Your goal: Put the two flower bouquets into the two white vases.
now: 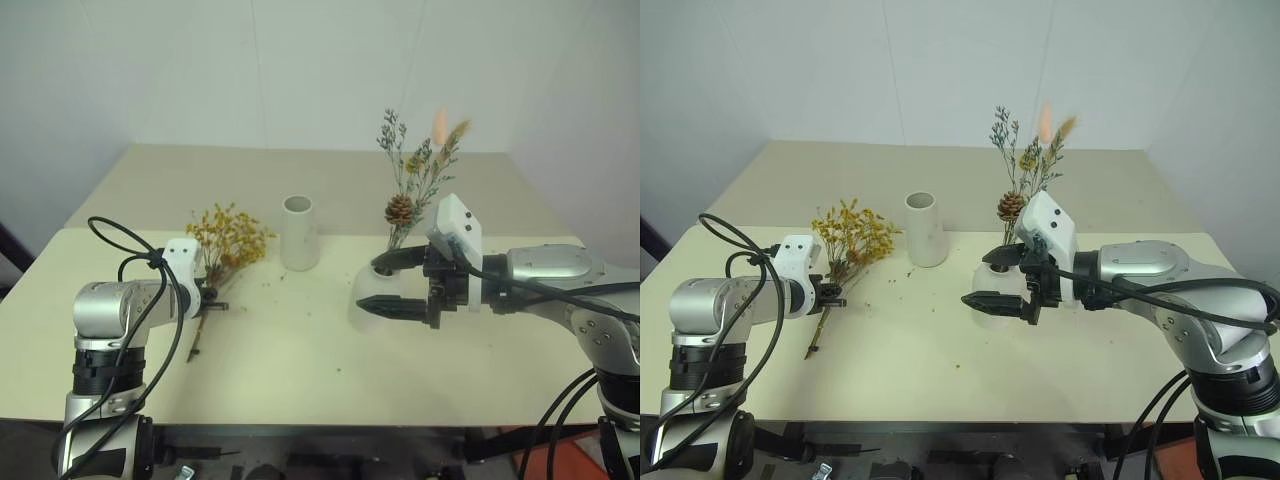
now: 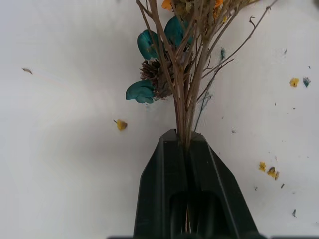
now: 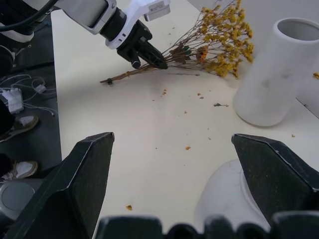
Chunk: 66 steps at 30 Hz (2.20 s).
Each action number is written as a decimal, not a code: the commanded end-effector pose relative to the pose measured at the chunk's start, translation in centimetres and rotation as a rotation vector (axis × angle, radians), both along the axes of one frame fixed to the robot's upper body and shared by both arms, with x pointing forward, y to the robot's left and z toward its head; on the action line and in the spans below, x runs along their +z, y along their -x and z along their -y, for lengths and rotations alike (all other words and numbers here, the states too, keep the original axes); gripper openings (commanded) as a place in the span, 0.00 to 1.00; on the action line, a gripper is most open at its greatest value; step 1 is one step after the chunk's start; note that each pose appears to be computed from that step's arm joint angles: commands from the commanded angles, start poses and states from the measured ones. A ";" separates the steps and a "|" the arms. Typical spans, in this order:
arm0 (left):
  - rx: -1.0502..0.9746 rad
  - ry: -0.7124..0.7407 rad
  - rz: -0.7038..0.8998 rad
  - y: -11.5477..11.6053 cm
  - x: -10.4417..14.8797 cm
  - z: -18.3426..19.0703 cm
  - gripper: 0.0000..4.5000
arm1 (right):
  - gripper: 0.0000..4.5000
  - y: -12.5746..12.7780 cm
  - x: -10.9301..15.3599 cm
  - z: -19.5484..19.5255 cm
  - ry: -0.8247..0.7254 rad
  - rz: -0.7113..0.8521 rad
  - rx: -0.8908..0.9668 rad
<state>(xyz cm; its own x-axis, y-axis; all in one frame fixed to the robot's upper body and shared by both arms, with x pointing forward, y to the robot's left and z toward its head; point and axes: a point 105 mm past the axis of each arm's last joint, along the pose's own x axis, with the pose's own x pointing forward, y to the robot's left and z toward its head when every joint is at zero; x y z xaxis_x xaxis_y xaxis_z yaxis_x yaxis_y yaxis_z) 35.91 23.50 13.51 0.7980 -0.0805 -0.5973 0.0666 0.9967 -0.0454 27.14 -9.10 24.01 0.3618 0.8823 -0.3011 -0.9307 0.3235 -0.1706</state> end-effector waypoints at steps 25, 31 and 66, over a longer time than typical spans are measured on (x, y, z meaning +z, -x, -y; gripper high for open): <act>-0.349 0.687 1.332 -7.2 21.9 1.8 0.01 | 1.00 1.2 1.1 -1.6 -0.173 0.332 -0.145; -0.405 0.759 1.290 -8.0 21.8 5.1 0.01 | 1.00 1.3 0.6 -1.8 -0.190 0.353 -0.230; -0.490 0.635 1.117 -9.4 15.9 11.2 0.01 | 1.00 4.3 0.2 0.2 -0.169 0.344 -0.394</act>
<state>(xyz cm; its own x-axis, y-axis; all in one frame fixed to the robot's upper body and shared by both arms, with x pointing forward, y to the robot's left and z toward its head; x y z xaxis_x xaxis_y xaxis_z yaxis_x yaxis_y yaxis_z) 45.39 12.28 28.64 0.6472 -0.5090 0.5675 0.7097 0.6741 -0.2048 23.44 -9.20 22.88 0.7299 0.6825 -0.0392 -0.6543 0.6808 -0.3293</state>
